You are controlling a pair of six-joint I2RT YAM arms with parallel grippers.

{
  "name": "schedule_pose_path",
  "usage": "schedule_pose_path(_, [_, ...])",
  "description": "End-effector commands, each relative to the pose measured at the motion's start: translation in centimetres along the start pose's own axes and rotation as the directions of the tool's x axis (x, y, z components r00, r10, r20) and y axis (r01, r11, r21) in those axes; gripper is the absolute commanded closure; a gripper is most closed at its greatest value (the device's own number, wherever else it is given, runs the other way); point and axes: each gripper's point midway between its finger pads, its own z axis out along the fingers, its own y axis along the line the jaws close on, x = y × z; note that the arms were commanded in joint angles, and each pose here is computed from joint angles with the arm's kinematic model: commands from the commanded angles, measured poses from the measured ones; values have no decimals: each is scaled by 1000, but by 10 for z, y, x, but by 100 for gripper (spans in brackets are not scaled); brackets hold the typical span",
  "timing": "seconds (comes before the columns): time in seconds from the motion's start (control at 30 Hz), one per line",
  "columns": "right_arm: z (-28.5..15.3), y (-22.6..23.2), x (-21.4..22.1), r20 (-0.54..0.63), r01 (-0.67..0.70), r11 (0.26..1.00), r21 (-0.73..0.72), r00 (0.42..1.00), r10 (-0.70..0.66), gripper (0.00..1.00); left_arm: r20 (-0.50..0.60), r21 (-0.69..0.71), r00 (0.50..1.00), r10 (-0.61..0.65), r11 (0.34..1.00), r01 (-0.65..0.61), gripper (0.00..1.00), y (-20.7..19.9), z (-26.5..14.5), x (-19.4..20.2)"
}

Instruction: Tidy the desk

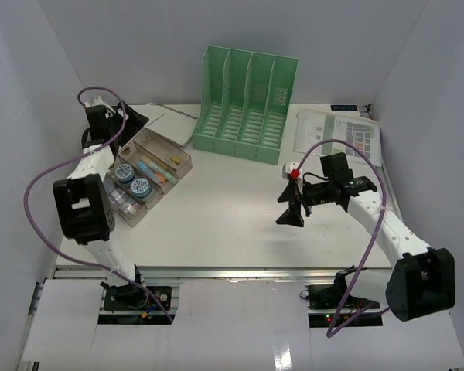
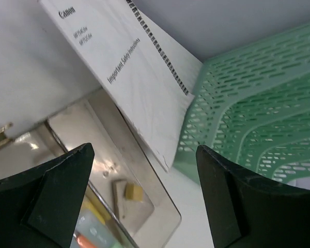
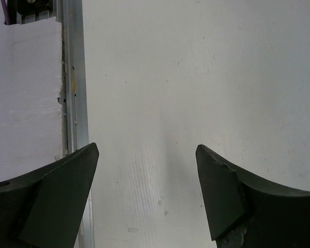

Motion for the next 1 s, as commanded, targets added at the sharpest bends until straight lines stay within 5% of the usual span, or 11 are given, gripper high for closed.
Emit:
schedule_pose_path(0.0, [-12,-6,-22,75,99,993,67,992,-104,18,71,7,996,57,998,-57,9,-1,41,-37])
schedule_pose_path(0.23, [-20,-6,-31,81,137,985,103,986,-145,18,163,-64,975,154,987,-145,9,12,89,-78])
schedule_pose_path(0.67, [-25,-12,-30,76,131,982,132,987,-142,18,86,-201,988,130,973,-111,12,60,151,-59])
schedule_pose_path(0.97, [-27,-13,-31,78,132,981,141,986,-144,19,85,-146,993,78,987,-65,13,58,170,-53])
